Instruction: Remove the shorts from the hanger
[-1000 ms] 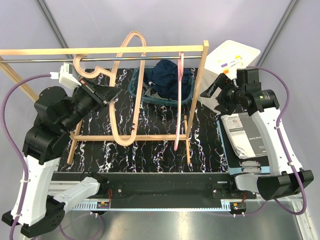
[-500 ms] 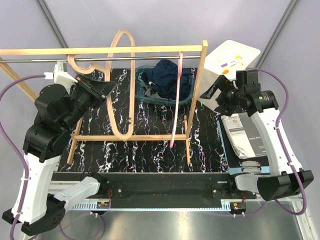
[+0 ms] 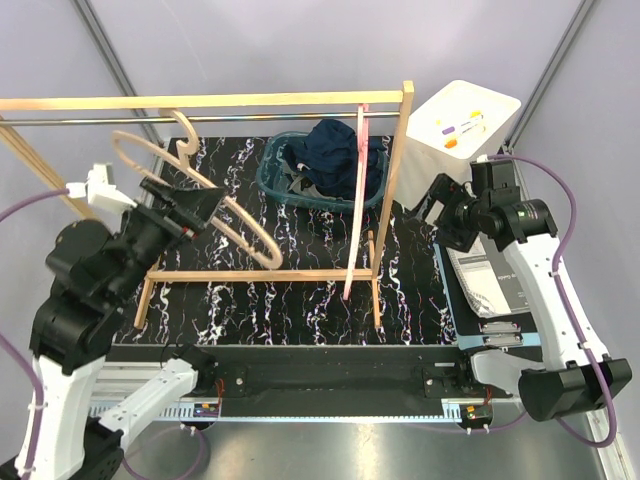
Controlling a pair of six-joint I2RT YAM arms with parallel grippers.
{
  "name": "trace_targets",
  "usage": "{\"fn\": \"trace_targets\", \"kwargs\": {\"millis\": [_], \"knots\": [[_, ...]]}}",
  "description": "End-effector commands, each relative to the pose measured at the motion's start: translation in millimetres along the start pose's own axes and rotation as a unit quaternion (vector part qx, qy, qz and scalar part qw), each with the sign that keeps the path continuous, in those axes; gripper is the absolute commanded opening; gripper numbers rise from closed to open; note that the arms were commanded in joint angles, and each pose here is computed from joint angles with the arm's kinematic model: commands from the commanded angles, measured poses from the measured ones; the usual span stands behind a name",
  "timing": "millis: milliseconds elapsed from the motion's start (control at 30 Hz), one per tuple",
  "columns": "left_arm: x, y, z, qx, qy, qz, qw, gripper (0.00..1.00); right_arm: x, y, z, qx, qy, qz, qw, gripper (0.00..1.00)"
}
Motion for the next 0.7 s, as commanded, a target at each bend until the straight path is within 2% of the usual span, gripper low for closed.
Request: {"fn": "trace_targets", "kwargs": {"millis": [0,133,300,533,667], "knots": [[-20.5,5.0,10.0,0.029,0.023,-0.011,0.999,0.93,-11.6,11.7,-20.8,-0.048,0.031,-0.008,0.998,1.00],[-30.0,23.3,29.2,0.026,0.014,0.015,0.999,0.97,-25.6,21.6,-25.4,-0.077,0.019,-0.019,0.997,1.00],[-34.2,47.2,49.4,0.005,0.014,0.051,0.999,0.98,-52.0,28.0,-18.9,-0.095,-0.022,-0.054,0.994,1.00],[-45.2,59.2,62.8,-0.005,0.032,0.049,0.998,0.99,-104.0,44.6,-11.4,-0.093,-0.112,-0.162,0.976,1.00],[-47.0,61.1,59.3,-0.007,0.061,0.047,0.997,0.99,-120.7,48.8,-8.7,-0.076,-0.142,-0.198,0.967,1.00]]}}
Point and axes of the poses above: each gripper's point midway between its finger pads, its own x axis out along the fingers, its own z axis along the line the jaws close on, y = z × x, the point moved 6 cm from there along -x, back along the fingers, and after that the axes turned 2 degrees about -x, right-handed, at the moved point
